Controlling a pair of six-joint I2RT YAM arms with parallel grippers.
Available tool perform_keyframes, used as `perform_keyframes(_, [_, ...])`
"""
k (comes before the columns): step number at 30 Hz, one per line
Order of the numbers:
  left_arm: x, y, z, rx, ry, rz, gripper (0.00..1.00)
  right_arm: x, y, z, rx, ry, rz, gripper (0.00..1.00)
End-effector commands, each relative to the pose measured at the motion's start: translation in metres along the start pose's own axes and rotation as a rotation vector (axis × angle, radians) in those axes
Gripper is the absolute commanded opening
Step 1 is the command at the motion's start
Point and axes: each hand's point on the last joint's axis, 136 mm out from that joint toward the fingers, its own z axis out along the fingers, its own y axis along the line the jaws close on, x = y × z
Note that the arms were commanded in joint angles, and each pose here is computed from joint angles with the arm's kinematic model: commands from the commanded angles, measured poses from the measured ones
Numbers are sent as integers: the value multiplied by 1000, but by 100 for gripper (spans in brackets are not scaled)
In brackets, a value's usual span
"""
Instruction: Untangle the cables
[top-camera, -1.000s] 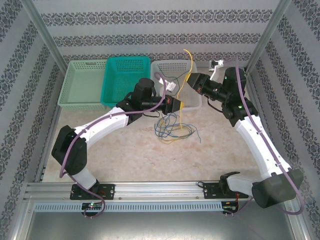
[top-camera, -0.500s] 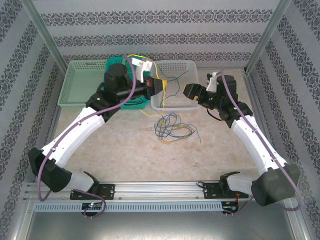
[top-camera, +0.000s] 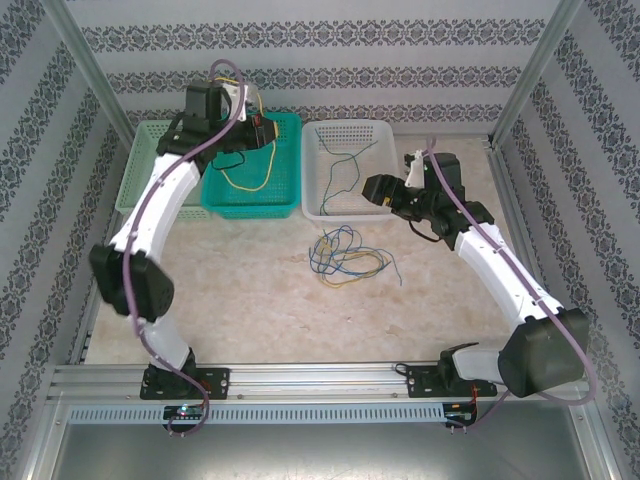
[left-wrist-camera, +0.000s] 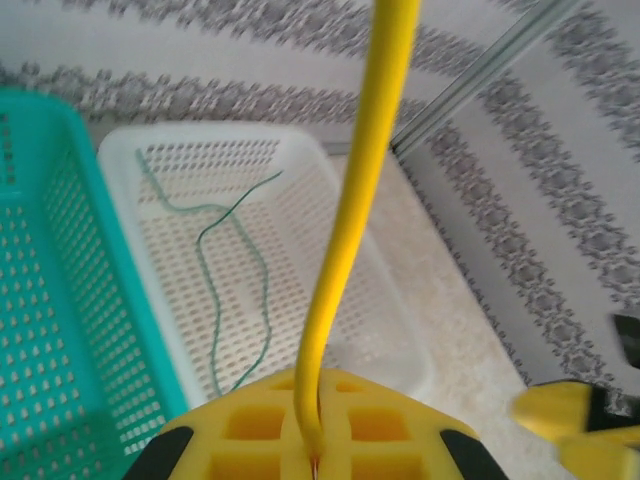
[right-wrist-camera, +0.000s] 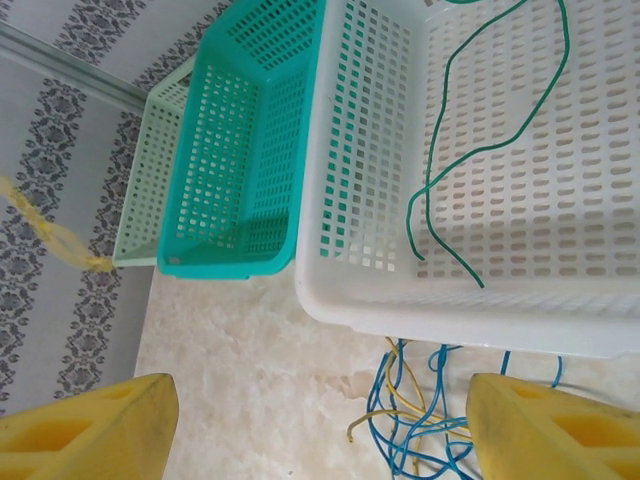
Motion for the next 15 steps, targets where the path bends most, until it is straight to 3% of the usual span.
perform_keyframes(1, [14,32,23,-2,127,-63,0,20,-22,7,66,58,-15,75])
perform_keyframes(8, [37,122,75,-162,251,-157,0,52,-51,16,147,132,27,73])
perform_keyframes(11, [53,144,84,-216,299,-177,0,61,-51,20,162,163,0,72])
perform_keyframes(15, [65,147,87,-201,334,-190,21,71,-50,31,189,209,-25,72])
